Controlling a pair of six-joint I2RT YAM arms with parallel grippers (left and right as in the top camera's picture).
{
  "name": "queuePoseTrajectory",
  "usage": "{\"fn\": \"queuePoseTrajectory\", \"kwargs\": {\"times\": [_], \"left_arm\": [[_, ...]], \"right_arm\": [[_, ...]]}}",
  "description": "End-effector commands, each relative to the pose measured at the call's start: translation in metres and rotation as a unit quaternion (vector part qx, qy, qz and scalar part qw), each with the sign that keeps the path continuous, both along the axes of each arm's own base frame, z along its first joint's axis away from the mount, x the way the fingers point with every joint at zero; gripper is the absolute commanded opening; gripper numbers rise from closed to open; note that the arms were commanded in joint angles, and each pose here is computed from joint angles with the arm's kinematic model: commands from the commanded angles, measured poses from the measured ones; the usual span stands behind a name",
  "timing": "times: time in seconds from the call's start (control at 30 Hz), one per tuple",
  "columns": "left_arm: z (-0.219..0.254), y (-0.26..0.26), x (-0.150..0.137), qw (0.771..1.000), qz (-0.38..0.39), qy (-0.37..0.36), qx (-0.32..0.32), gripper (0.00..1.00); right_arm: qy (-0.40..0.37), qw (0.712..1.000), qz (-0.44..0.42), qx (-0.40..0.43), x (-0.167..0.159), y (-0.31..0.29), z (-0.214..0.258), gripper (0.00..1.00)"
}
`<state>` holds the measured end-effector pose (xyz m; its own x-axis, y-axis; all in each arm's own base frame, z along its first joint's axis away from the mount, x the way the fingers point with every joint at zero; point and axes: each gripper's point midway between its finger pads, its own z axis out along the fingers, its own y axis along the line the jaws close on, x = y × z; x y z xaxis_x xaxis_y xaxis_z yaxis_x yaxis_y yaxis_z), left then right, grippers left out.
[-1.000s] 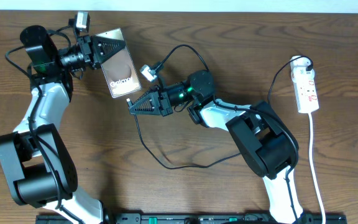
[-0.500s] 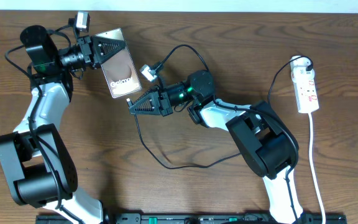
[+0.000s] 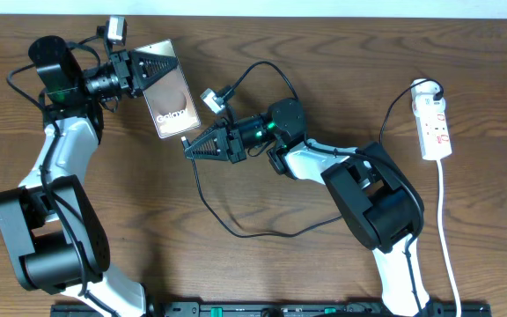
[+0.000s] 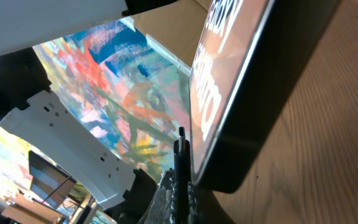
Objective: Plug charger to phone and switch on socket
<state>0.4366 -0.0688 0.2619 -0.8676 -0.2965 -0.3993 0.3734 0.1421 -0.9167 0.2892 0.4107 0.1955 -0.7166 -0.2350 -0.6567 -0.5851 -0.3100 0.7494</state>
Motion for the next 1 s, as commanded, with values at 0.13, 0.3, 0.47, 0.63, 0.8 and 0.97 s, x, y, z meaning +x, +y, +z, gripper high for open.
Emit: {"fn": "queuePoseTrajectory", "kwargs": {"times": [0.13,0.3,0.47,0.63,0.8,0.97], "left_arm": [[0.009,-0.008,-0.003,1.0,-0.009,-0.019,0.005,0.07],[0.009,-0.012,-0.003,1.0,-0.014,-0.021,0.006,0.07],[0.009,-0.012,-0.003,1.0,-0.014,-0.021,0.006,0.07],[0.009,-0.012,-0.003,1.0,-0.014,-0.021,0.006,0.08],[0.009,-0.012,-0.003,1.0,-0.014,-0.021,0.006,0.07],[0.009,-0.012,-0.003,1.0,-0.014,-0.021,0.006,0.07]], "right_arm": [[-0.021,1.0,-0.01,0.013,0.003,0.0,0.004,0.01],[-0.023,1.0,-0.012,0.014,0.004,0.0,0.004,0.01],[-0.027,0.999,-0.016,0.017,0.005,0.0,0.005,0.01],[-0.028,0.999,-0.018,0.018,0.006,0.0,0.005,0.01],[-0.03,0.999,-0.024,0.019,0.011,-0.003,0.005,0.01],[-0.03,0.999,-0.028,0.018,0.014,-0.006,0.005,0.01]]}}
